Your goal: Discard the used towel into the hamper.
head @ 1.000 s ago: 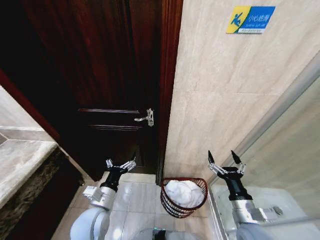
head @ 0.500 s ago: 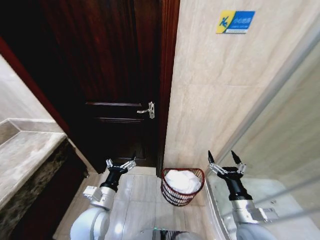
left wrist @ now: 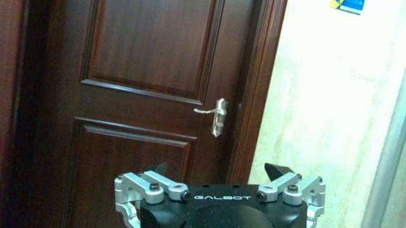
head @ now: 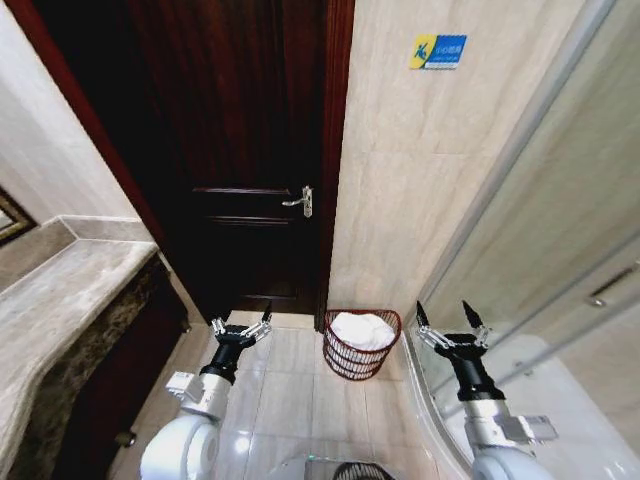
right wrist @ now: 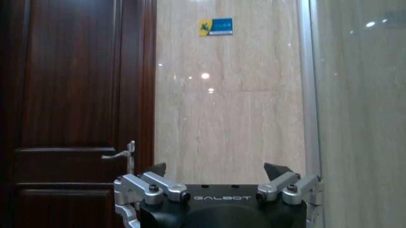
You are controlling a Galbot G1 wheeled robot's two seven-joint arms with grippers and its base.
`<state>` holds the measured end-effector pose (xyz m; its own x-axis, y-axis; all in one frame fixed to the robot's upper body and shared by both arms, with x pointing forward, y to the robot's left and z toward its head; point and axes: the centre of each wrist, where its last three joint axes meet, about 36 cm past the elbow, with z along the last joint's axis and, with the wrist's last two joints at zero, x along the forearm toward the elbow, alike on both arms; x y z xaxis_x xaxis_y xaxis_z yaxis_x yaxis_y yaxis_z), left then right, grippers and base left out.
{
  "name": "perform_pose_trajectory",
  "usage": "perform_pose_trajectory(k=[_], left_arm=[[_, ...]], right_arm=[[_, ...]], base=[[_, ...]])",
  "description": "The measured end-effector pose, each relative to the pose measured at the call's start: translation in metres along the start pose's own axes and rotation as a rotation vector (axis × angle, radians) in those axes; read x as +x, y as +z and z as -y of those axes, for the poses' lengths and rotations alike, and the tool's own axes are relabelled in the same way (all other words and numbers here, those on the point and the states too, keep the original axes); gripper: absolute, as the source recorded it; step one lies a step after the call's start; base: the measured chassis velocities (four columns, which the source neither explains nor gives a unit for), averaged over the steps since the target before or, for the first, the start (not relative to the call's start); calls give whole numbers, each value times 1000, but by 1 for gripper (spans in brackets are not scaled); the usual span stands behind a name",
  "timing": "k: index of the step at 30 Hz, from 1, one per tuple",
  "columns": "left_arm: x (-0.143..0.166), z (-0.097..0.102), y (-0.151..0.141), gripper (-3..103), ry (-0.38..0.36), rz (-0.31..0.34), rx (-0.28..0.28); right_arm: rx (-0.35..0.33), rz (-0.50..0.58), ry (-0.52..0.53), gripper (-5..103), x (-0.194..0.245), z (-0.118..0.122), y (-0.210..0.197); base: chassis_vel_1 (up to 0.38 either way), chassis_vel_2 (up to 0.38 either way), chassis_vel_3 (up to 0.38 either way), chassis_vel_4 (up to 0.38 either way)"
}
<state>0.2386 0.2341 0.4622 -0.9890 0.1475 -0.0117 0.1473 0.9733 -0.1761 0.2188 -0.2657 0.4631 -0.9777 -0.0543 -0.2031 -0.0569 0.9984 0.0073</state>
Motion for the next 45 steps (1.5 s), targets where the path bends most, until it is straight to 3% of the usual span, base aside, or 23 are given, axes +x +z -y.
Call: perform_pose_trajectory(k=[36, 45], left_arm=[[0, 0, 0, 100, 0, 0, 0], [0, 0, 0, 100, 0, 0, 0]], right_arm=[[0, 0, 0, 100, 0, 0, 0], [0, 0, 0, 100, 0, 0, 0]], base=[[245, -245, -244, 247], [0, -19, -28, 38]])
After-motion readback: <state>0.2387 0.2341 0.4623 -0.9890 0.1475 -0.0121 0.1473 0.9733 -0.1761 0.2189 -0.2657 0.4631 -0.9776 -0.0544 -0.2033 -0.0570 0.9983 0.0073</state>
